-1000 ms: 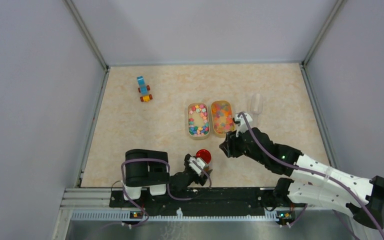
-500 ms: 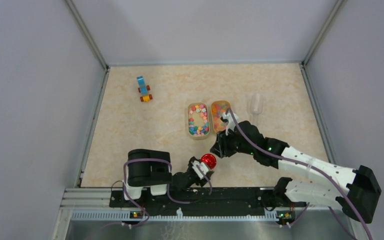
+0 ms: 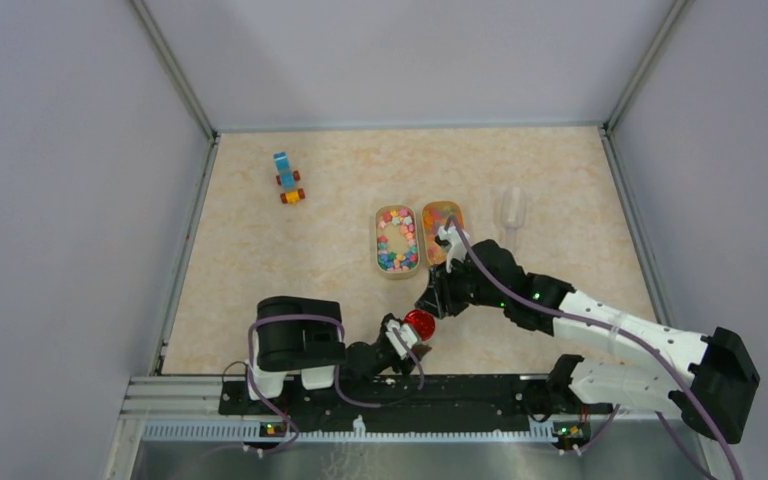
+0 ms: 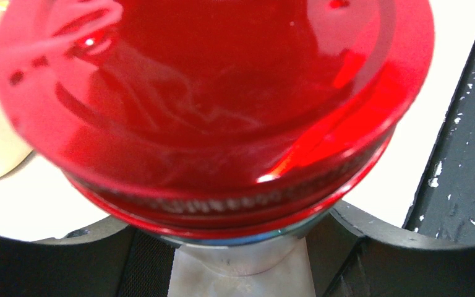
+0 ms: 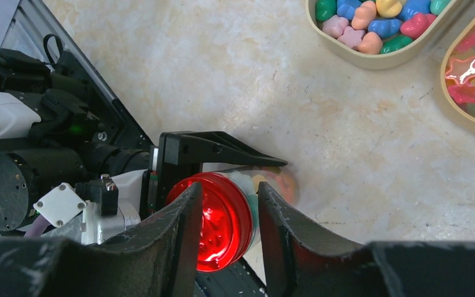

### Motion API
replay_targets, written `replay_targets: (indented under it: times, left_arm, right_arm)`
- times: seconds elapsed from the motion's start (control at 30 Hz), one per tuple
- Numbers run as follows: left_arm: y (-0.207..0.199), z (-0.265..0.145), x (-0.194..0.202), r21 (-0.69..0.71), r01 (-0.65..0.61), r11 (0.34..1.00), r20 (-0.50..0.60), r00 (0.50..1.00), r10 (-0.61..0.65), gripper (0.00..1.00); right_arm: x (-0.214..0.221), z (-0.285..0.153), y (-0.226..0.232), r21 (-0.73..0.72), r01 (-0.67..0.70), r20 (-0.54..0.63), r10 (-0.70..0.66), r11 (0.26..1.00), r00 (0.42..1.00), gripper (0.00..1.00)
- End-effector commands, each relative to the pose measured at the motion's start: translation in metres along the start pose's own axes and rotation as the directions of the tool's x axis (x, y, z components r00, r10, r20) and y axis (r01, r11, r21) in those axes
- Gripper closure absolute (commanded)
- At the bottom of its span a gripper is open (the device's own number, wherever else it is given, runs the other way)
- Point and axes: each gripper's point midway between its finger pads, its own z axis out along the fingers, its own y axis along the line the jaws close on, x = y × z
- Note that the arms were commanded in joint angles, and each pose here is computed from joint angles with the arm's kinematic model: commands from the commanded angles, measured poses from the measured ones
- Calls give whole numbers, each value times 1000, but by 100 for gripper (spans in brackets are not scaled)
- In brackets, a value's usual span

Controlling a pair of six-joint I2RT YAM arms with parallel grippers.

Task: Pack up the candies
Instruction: Screw the bottle lid onto the packing bottle.

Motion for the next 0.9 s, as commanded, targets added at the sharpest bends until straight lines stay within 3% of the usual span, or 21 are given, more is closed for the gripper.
replay_targets:
  times: [0.0,0.5,0.87]
  left_arm:
    - [-12,4,-36,79,96,992,150,983,-107,46]
    - [-11,8,-31,87,133,987,134,980,-144,46]
    - [-2,9,-26,67,184,981,118,974,-191,47]
  right_arm:
    - [-5,2,3,-24,23,9,-23,999,1000,63]
    - [25,2,-4,-31,19,-77,-21,999,997,74]
    - [69,-11,4,-78,-91,-94,84,993,992,84]
